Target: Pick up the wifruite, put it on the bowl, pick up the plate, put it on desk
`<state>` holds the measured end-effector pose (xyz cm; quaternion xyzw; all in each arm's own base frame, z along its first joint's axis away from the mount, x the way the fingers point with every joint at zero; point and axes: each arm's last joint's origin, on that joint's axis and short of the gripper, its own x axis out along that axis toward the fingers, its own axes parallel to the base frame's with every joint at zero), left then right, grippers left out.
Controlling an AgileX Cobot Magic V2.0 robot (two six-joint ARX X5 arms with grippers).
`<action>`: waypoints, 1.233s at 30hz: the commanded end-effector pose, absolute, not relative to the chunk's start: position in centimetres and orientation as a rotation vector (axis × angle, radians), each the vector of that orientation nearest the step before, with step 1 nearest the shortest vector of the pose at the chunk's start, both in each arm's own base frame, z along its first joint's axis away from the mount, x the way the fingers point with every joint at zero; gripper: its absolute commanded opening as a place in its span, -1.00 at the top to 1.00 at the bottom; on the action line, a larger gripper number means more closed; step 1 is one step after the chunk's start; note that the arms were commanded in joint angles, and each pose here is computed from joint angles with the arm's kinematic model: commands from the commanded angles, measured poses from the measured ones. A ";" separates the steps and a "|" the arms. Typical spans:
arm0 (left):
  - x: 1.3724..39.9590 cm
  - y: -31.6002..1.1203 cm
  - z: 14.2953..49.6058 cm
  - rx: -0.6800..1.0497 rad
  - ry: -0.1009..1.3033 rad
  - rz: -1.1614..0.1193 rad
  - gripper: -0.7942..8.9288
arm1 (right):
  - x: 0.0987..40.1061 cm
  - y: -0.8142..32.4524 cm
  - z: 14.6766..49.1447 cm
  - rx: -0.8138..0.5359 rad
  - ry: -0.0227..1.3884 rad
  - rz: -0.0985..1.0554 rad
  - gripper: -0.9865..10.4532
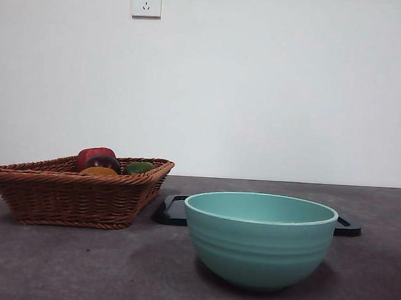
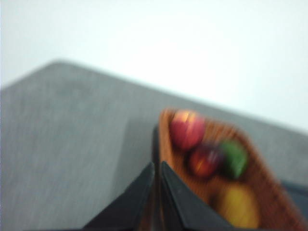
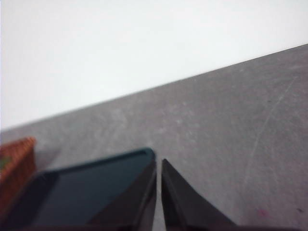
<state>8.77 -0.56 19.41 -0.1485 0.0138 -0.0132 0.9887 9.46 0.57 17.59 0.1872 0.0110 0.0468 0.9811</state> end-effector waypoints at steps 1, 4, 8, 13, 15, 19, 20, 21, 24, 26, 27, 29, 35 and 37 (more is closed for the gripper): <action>8.1 -0.5 21.8 -0.345 -0.039 -0.035 0.80 | 9.0 0.5 20.2 0.484 -0.045 0.112 0.81; 7.5 -0.4 24.0 -0.356 -0.044 -0.036 0.80 | 8.5 0.5 22.6 0.532 -0.046 0.119 0.81; 7.1 -0.4 26.5 -0.351 -0.008 -0.030 0.80 | 8.4 0.7 26.3 0.532 -0.025 0.174 0.81; 7.0 -0.6 29.2 -0.348 0.033 -0.092 0.80 | 9.0 1.1 29.4 0.511 0.089 0.284 0.81; 7.2 -0.7 30.3 -0.347 0.064 -0.123 0.80 | 9.3 1.3 30.3 0.480 0.150 0.332 0.81; 7.4 -1.0 31.7 -0.328 0.150 -0.197 0.80 | 9.7 1.8 31.9 0.405 0.262 0.384 0.81; 7.4 -1.1 32.1 -0.325 0.178 -0.228 0.80 | 9.8 1.9 32.3 0.382 0.288 0.394 0.81; 7.4 -1.2 32.4 -0.321 0.199 -0.257 0.80 | 9.8 2.0 32.6 0.364 0.305 0.405 0.81; 7.4 -1.5 33.5 -0.287 0.246 -0.336 0.80 | 9.9 2.4 33.7 0.305 0.354 0.462 0.81; 7.2 -1.7 34.3 -0.276 0.255 -0.367 0.80 | 10.0 2.8 34.4 0.279 0.385 0.511 0.81; 7.1 -1.8 34.7 -0.270 0.256 -0.384 0.80 | 10.0 2.9 34.7 0.271 0.398 0.526 0.81; 6.8 -2.1 35.4 -0.254 0.261 -0.430 0.80 | 10.0 3.1 35.2 0.235 0.418 0.573 0.81; 6.2 -3.0 36.3 -0.201 0.267 -0.585 0.80 | 9.3 3.3 36.0 0.188 0.414 0.665 0.81; 6.2 -3.2 36.4 -0.185 0.269 -0.614 0.80 | 8.8 3.2 36.1 0.182 0.419 0.666 0.81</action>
